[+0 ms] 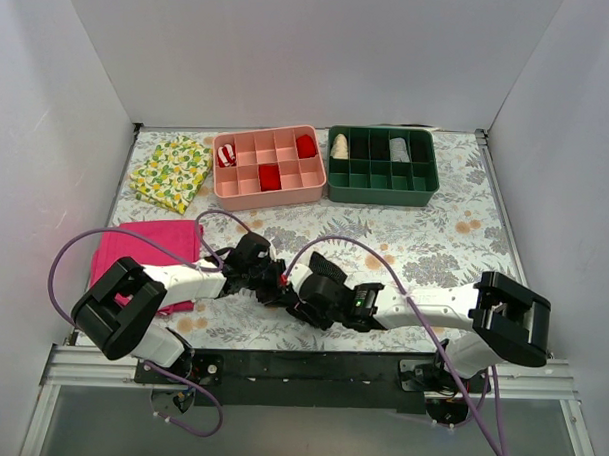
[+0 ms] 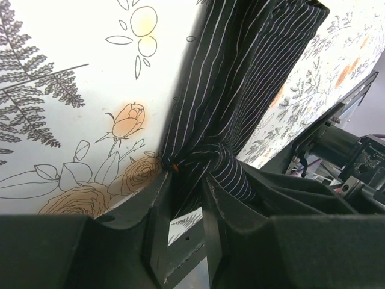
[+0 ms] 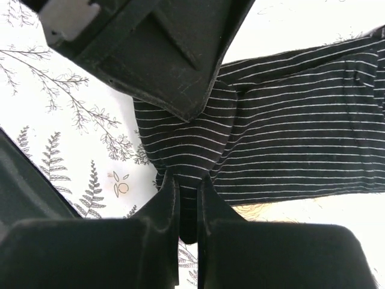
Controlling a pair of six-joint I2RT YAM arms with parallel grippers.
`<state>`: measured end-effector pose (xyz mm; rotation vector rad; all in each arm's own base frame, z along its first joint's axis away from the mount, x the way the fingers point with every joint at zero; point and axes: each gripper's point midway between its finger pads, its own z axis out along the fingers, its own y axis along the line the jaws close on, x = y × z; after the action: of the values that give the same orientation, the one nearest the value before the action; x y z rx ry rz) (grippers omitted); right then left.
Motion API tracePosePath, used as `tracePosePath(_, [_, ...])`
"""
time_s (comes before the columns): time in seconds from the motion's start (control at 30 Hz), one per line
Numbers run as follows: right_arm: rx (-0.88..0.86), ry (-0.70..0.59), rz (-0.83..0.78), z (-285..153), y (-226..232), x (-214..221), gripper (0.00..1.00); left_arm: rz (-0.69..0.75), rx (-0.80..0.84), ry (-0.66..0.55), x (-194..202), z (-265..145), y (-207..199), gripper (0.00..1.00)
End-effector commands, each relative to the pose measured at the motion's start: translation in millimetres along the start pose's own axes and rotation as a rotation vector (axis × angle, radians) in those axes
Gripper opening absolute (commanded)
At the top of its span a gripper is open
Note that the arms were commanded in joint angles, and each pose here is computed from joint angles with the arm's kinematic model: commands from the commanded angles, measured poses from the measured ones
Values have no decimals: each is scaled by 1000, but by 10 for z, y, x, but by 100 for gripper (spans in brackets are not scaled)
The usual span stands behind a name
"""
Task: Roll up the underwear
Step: Roll the underwear to the center of the board.
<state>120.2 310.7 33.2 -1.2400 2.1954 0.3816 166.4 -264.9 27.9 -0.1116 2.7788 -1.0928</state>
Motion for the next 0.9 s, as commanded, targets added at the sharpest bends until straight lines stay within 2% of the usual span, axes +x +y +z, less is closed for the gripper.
tracePosePath(0.0, [-175,-1,82,20,184,70,1,9,-177,-24,14,1,393,24])
tracePosePath(0.27, [-491,-65,255,-53,284,-11,1,9,-189,-94,-164,-125,336,36])
tracePosePath(0.4, [-611,-52,313,-71,313,63,1,5,-180,-137,-269,-201,298,47])
tracePosePath(0.5, [-668,-66,377,-75,309,67,1,8,-156,-182,-355,-283,221,62])
tracePosePath(0.57, [-690,-40,442,-53,307,170,1,16,-129,-206,-383,-336,162,65])
tracePosePath(0.6, [-724,-67,454,-71,293,116,1,17,-117,-208,-380,-346,141,67])
tracePosePath(0.67, [-744,-33,531,-49,300,199,1,21,-85,-206,-350,-360,107,68])
tracePosePath(0.7, [-782,-70,533,-78,299,125,1,19,-76,-198,-318,-354,113,68])
tracePosePath(0.87, [-828,-65,645,-66,300,75,1,-11,-2,-171,-177,-345,71,69])
